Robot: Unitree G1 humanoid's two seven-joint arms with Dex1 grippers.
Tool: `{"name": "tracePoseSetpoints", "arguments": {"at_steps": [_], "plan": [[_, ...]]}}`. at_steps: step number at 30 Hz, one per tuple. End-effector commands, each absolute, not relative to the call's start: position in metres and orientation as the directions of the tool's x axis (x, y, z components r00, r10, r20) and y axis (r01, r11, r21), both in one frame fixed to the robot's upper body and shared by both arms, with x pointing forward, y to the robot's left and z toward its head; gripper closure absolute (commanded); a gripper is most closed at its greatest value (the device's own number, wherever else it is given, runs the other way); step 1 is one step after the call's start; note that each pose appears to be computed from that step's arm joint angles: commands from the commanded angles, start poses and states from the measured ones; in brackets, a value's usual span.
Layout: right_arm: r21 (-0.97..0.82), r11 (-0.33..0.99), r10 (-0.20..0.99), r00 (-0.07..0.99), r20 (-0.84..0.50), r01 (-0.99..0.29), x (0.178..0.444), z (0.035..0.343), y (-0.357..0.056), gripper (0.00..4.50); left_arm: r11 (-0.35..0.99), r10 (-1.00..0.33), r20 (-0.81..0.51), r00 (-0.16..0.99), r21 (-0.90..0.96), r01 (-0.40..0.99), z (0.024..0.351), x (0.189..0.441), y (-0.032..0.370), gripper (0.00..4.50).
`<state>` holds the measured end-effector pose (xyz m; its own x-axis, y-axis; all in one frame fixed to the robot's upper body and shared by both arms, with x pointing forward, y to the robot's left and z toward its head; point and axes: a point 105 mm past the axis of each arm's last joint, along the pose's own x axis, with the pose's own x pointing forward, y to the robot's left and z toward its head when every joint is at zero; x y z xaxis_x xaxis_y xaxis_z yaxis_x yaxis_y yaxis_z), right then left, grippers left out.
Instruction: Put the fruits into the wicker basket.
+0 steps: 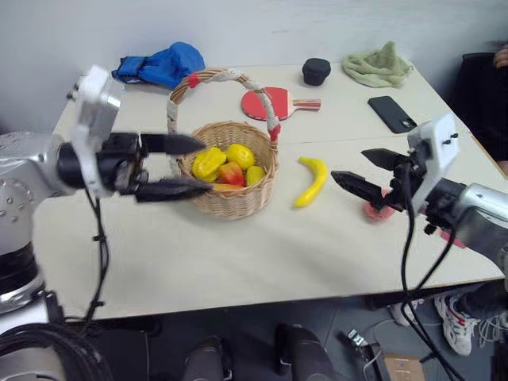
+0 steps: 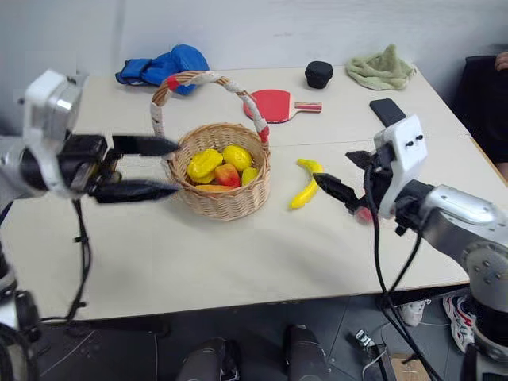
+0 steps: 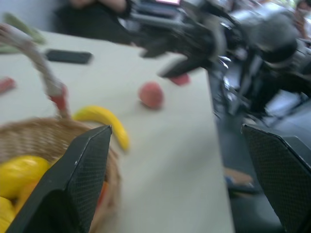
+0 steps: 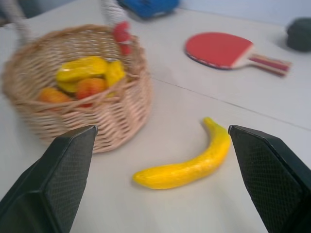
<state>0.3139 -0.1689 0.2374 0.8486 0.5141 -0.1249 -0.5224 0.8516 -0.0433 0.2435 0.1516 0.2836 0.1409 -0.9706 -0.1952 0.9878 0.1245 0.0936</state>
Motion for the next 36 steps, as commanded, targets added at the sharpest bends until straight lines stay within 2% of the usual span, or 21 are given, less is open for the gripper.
{"name": "tracePoseSetpoints", "arguments": {"at_steps": [1,6,10,16,19,22,26,31,32,36], "plan": [[0.001,0.907,0.416,0.894,-0.168,-0.422,0.334,0.229,-0.170,0.00,0.071,-0.964,-0.242,0.111,0.169,0.983,0.288,0.237,0.152,0.01],[0.150,0.936,0.348,0.904,-0.250,-0.318,0.366,0.207,-0.164,0.00,0.093,-0.953,-0.257,0.161,0.258,0.962,0.293,0.246,0.150,0.01],[0.165,0.956,0.284,0.909,-0.304,-0.243,0.386,0.193,-0.162,0.00,0.081,-0.955,-0.253,0.156,0.283,0.956,0.296,0.248,0.145,0.01],[0.185,0.955,0.283,0.892,-0.353,-0.230,0.408,0.176,-0.146,0.00,0.057,-0.961,-0.241,0.138,0.316,0.947,0.303,0.243,0.137,0.01],[0.170,0.948,0.314,0.872,-0.376,-0.269,0.415,0.164,-0.134,0.00,0.056,-0.962,-0.237,0.139,0.326,0.944,0.306,0.243,0.136,0.01],[0.132,0.952,0.306,0.860,-0.409,-0.276,0.421,0.147,-0.133,0.57,0.058,-0.962,-0.234,0.142,0.333,0.941,0.306,0.245,0.136,0.00],[0.107,0.947,0.318,0.852,-0.416,-0.301,0.418,0.141,-0.136,1.96,0.063,-0.961,-0.233,0.147,0.334,0.941,0.306,0.245,0.137,0.00],[0.062,0.946,0.319,0.885,-0.338,-0.318,0.406,0.170,-0.158,3.66,0.114,-0.956,-0.221,0.193,0.328,0.938,0.304,0.252,0.145,0.00],[0.036,0.943,0.326,0.891,-0.315,-0.332,0.400,0.178,-0.163,3.82,0.127,-0.955,-0.215,0.204,0.325,0.937,0.304,0.253,0.148,0.00],[0.029,0.895,0.439,0.866,-0.237,-0.446,0.365,0.215,-0.170,3.84,0.178,-0.945,-0.210,0.250,0.309,0.934,0.302,0.253,0.160,0.00]]}}
